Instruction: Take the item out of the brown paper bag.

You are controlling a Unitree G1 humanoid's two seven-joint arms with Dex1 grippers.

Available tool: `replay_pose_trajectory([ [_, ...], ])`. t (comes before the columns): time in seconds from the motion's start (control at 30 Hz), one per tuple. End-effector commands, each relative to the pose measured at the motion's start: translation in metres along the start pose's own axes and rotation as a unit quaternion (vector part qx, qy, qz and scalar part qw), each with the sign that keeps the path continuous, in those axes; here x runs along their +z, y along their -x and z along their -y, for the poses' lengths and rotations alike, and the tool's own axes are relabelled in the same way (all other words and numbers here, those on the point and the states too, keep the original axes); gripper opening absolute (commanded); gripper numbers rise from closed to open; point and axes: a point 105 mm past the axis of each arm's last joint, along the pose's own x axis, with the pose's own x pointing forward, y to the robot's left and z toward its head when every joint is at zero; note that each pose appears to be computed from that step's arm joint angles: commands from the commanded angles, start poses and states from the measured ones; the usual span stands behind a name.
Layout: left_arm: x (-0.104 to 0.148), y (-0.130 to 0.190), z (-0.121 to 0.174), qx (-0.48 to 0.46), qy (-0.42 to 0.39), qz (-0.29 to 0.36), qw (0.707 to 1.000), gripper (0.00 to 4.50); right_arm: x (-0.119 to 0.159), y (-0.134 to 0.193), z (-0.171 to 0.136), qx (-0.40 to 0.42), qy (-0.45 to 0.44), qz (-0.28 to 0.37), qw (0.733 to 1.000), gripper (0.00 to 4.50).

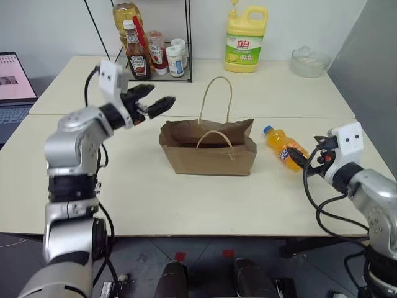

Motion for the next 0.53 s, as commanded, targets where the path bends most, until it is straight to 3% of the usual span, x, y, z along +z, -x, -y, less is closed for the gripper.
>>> replay_pose_trajectory([
  [0.03,-0.019,0.024,-0.006,0.077,-0.042,-0.014,0.996,4.45,0.016,0.014,-0.006,-0.042,0.006,0.060,0.997,4.50],
  [0.2,-0.074,0.059,0.004,0.154,-0.024,-0.063,0.986,4.45,-0.012,0.029,-0.025,-0.064,-0.013,0.038,0.997,4.50],
  [0.33,-0.123,0.084,0.042,0.195,-0.001,-0.117,0.974,4.45,-0.045,0.043,-0.038,-0.080,-0.044,-0.005,0.996,4.50],
  [0.53,-0.146,0.091,0.086,0.194,0.023,-0.135,0.971,4.45,-0.059,0.045,-0.048,-0.100,-0.074,-0.022,0.992,4.50],
])
